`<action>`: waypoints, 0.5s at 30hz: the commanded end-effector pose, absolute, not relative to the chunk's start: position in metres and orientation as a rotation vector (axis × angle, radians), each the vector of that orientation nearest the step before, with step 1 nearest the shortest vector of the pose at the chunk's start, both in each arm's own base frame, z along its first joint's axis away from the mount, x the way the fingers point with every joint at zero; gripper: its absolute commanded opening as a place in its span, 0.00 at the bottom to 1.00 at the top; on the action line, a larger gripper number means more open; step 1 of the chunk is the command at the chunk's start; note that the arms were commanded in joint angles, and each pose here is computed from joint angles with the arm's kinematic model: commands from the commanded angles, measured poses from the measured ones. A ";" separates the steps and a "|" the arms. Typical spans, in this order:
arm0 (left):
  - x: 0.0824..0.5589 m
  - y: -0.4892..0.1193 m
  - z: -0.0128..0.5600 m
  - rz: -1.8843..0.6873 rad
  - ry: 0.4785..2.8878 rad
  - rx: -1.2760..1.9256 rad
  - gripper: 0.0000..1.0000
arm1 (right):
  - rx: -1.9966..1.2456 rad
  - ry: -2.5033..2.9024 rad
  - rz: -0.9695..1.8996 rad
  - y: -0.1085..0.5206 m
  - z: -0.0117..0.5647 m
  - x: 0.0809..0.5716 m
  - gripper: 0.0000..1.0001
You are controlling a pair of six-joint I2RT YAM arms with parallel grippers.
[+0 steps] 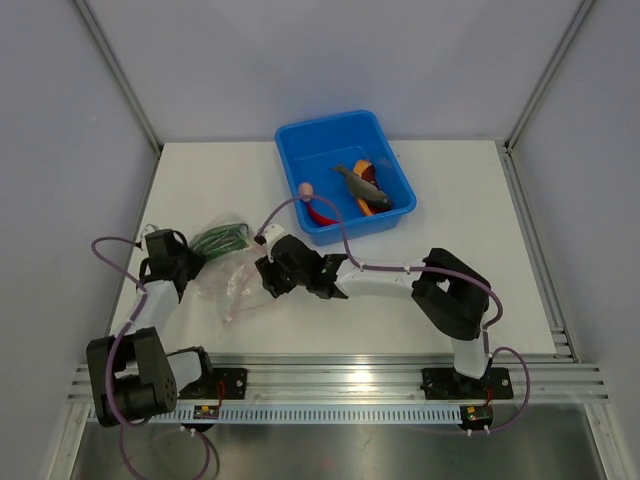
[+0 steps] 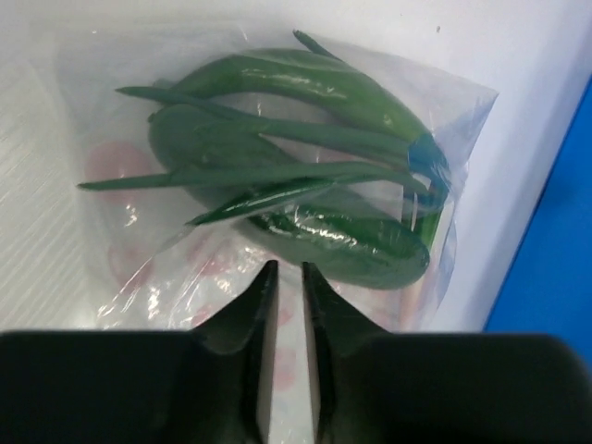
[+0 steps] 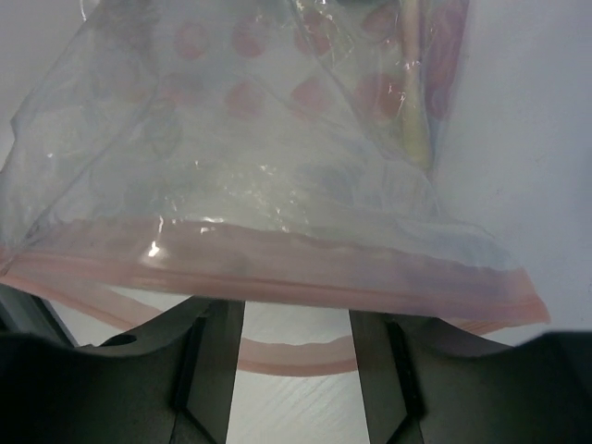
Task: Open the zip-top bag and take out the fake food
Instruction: Adjust the zipper food storage bag at the center of the board.
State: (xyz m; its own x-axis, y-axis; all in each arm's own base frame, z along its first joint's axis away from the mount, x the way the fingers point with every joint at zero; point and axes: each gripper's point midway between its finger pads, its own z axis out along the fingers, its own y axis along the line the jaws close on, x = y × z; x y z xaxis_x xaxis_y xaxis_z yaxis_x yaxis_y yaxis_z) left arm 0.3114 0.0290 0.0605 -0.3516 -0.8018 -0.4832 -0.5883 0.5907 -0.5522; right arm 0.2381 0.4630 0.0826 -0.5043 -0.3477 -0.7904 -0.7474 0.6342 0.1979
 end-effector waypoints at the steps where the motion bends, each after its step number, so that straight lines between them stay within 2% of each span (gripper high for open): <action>1: 0.307 0.043 0.084 -0.313 1.947 -1.116 0.13 | -0.787 2.112 0.664 0.469 0.090 0.264 0.54; 4: 0.296 0.050 0.092 -0.271 1.884 -1.130 0.07 | -0.763 2.131 0.677 0.472 0.085 0.279 0.53; 7: 0.288 0.048 0.090 -0.283 1.882 -1.142 0.06 | -0.741 2.156 0.669 0.472 0.079 0.293 0.54; 10: 0.283 0.041 0.082 -0.313 1.915 -1.146 0.00 | -0.720 2.174 0.620 0.476 0.077 0.309 0.56; 13: 0.283 0.040 0.083 -0.315 1.909 -1.151 0.01 | -0.699 2.173 0.555 0.478 0.078 0.330 0.57; 14: 0.283 0.042 0.085 -0.308 1.904 -1.148 0.04 | -0.675 2.154 0.557 0.483 0.087 0.339 0.58; 15: 0.283 0.046 0.089 -0.286 1.888 -1.148 0.11 | -0.667 2.168 0.524 0.481 0.079 0.345 0.58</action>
